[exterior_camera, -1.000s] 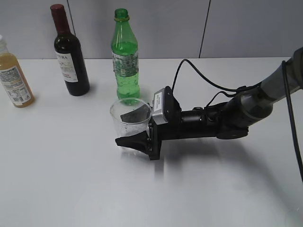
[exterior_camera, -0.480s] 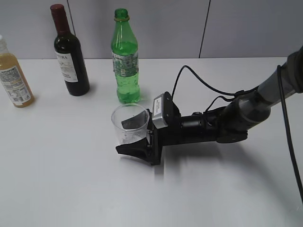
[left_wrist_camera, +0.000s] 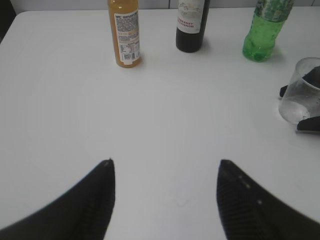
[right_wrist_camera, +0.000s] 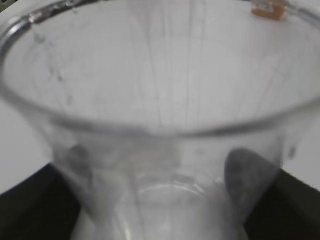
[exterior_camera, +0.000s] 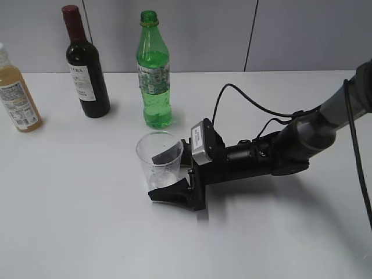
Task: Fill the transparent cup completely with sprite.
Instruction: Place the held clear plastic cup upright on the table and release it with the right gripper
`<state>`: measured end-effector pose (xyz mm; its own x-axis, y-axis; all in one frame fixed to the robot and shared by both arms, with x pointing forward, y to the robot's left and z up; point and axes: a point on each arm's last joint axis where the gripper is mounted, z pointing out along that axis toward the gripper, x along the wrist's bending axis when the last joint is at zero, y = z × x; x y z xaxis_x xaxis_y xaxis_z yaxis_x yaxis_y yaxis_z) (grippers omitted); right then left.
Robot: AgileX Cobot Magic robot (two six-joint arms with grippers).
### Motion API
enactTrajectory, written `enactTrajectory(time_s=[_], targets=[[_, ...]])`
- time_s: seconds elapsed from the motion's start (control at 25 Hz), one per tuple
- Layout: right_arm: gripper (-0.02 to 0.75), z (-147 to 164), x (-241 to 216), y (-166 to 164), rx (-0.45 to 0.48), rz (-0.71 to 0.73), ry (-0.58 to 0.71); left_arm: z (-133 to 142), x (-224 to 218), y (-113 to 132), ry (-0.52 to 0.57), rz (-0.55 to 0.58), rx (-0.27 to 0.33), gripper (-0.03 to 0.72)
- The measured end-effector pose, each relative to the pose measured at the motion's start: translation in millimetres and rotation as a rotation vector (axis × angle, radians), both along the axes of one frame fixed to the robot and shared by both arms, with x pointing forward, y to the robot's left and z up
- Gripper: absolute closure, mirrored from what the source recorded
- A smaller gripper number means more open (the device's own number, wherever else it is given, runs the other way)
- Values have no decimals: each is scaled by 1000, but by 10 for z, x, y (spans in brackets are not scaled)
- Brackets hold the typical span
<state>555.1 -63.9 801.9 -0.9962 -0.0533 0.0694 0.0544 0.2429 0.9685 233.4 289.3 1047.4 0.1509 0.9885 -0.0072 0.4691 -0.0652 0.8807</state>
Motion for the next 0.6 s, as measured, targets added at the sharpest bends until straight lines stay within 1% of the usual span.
enactTrajectory(time_s=[0.24, 0.6], targets=[[81, -47, 26, -214, -26, -49, 33, 0, 0, 0, 0, 0, 0, 198], [81, 25, -35, -632, -53, -146, 75, 0, 0, 0, 0, 0, 0, 198]])
